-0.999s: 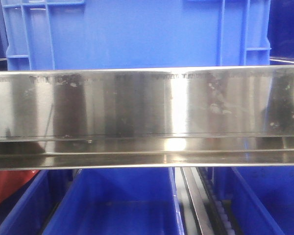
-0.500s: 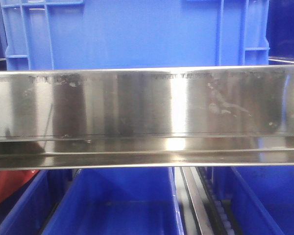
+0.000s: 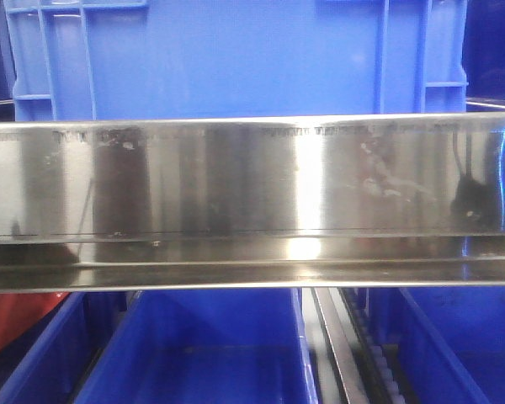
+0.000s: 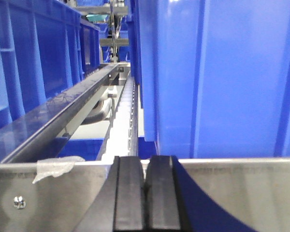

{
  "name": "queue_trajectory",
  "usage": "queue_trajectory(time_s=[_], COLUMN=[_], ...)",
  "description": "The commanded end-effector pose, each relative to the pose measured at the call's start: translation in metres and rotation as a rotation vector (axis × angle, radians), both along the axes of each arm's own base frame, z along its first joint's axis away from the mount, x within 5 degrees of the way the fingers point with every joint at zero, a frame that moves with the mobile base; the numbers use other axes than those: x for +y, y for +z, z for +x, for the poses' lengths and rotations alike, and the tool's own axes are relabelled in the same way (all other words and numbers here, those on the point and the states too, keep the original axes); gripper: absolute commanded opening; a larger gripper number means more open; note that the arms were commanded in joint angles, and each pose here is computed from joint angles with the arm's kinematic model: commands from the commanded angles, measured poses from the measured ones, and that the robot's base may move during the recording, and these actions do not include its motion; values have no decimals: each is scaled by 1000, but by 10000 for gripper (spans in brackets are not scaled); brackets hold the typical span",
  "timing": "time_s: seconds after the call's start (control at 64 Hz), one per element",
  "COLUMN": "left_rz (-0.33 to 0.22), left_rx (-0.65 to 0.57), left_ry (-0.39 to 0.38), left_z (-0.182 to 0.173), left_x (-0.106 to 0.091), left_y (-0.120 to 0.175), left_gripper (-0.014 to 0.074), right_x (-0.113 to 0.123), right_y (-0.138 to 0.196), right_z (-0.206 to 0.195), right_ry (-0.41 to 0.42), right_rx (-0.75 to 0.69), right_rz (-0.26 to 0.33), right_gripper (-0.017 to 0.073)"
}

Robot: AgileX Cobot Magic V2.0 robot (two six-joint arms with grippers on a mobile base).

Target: Place valve from conveyor to right shelf box

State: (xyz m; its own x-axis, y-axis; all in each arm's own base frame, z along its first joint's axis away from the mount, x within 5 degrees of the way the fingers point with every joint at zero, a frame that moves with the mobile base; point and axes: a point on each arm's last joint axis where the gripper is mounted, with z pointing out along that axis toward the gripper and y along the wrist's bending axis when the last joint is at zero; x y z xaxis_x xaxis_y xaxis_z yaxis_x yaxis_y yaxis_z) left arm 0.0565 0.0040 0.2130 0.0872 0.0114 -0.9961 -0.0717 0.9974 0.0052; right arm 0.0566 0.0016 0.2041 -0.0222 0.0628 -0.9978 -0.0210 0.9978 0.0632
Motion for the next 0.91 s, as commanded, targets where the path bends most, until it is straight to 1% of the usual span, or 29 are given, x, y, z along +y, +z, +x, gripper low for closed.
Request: queue_trajectory(time_s=[0.0,0.89], left_rz=[-11,-11], left_rx=[-28,-28], left_ry=[2,2], left_z=[-1,-1], left_x=[0,0], left_y=[3,3], left_gripper=[-111,-111], right_x=[0,0], right_y=[2,2], right_z=[0,0], right_ry=[-6,-6], right_rx=[-28,-28], right_rz=[6,6], right_gripper=[-155,-155])
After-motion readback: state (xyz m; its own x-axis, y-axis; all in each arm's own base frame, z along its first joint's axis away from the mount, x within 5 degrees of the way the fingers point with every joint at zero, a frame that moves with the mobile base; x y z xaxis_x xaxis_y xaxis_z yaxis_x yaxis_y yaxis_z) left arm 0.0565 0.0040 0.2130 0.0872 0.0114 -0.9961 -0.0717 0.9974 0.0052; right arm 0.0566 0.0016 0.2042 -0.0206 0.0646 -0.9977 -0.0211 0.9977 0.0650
